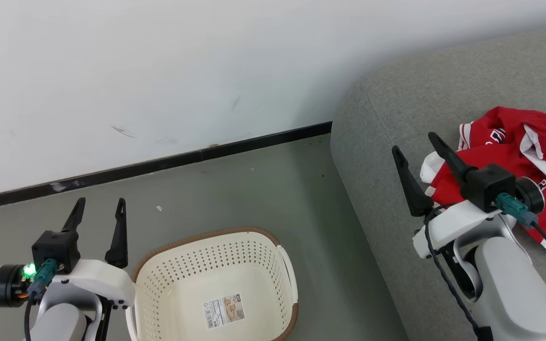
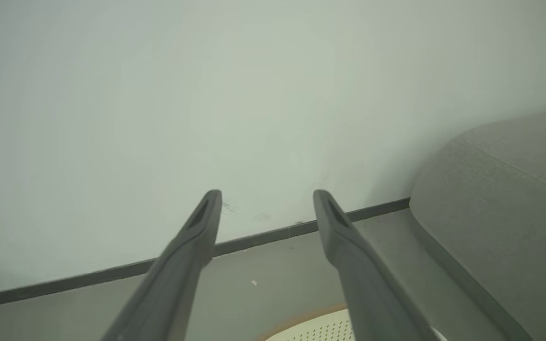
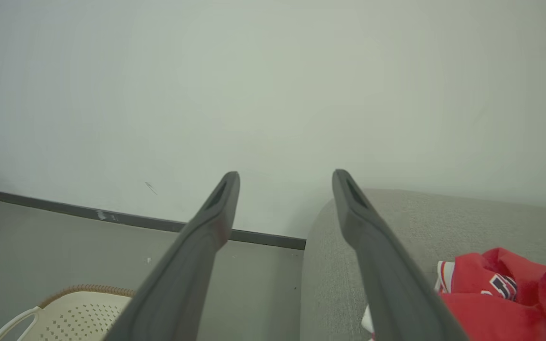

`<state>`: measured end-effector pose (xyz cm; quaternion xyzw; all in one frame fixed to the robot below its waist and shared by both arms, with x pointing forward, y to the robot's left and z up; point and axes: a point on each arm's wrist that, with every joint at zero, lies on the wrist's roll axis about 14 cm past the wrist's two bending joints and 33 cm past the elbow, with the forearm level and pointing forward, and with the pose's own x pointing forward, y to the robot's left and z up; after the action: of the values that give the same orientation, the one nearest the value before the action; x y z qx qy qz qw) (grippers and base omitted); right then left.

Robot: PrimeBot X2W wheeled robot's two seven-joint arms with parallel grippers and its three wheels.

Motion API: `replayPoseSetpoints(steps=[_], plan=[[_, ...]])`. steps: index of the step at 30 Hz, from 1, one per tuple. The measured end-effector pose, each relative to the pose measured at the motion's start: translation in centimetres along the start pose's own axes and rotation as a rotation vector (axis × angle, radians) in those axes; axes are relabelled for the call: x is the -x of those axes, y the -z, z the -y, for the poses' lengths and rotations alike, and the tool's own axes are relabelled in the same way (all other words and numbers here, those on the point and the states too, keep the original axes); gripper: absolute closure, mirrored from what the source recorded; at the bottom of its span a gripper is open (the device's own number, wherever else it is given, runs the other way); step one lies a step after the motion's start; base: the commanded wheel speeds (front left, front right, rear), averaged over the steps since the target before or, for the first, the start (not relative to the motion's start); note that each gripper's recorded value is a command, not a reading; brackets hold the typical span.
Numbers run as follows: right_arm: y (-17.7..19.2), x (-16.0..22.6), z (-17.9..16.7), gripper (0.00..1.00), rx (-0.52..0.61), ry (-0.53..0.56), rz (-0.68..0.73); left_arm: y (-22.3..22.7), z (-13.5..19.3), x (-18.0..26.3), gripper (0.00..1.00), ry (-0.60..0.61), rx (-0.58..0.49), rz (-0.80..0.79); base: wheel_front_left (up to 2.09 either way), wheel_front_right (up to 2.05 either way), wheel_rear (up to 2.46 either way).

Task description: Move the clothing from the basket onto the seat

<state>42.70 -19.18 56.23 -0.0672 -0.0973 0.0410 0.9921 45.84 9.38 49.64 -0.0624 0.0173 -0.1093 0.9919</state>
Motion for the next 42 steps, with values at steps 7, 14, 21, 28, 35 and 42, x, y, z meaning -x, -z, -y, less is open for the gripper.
replayPoseSetpoints(steps=[7, 14, 21, 28, 35, 42], plan=[[0.0, 0.8, -1.0, 0.0, -0.027, -0.013, 0.004, 0.3, -2.9, 2.0, 0.0, -0.106, 0.012, -0.011, 0.0, 0.0, 0.0], [0.2, 2.1, -1.6, 0.0, -0.051, -0.012, -0.002, 1.0, -4.8, 4.6, 0.0, -0.181, 0.017, -0.033, 0.0, 0.0, 0.0], [0.4, 3.7, -1.1, 0.0, -0.066, 0.017, -0.008, 1.3, -6.0, 6.8, 0.0, -0.237, 0.042, -0.037, 0.0, 0.0, 0.0], [1.0, 5.5, -1.2, 0.0, -0.088, 0.034, -0.026, 1.6, -6.2, 8.7, 0.0, -0.259, 0.053, -0.043, 0.0, 0.0, 0.0], [1.0, 6.4, -1.7, 0.0, -0.11, 0.027, -0.028, 1.1, -6.0, 9.4, 0.0, -0.258, 0.056, -0.022, 0.0, 0.0, 0.0], [0.8, 6.9, -2.1, 0.0, -0.14, 0.025, -0.021, 0.3, -5.5, 9.6, 0.0, -0.249, 0.062, 0.005, 0.0, 0.0, 0.0]])
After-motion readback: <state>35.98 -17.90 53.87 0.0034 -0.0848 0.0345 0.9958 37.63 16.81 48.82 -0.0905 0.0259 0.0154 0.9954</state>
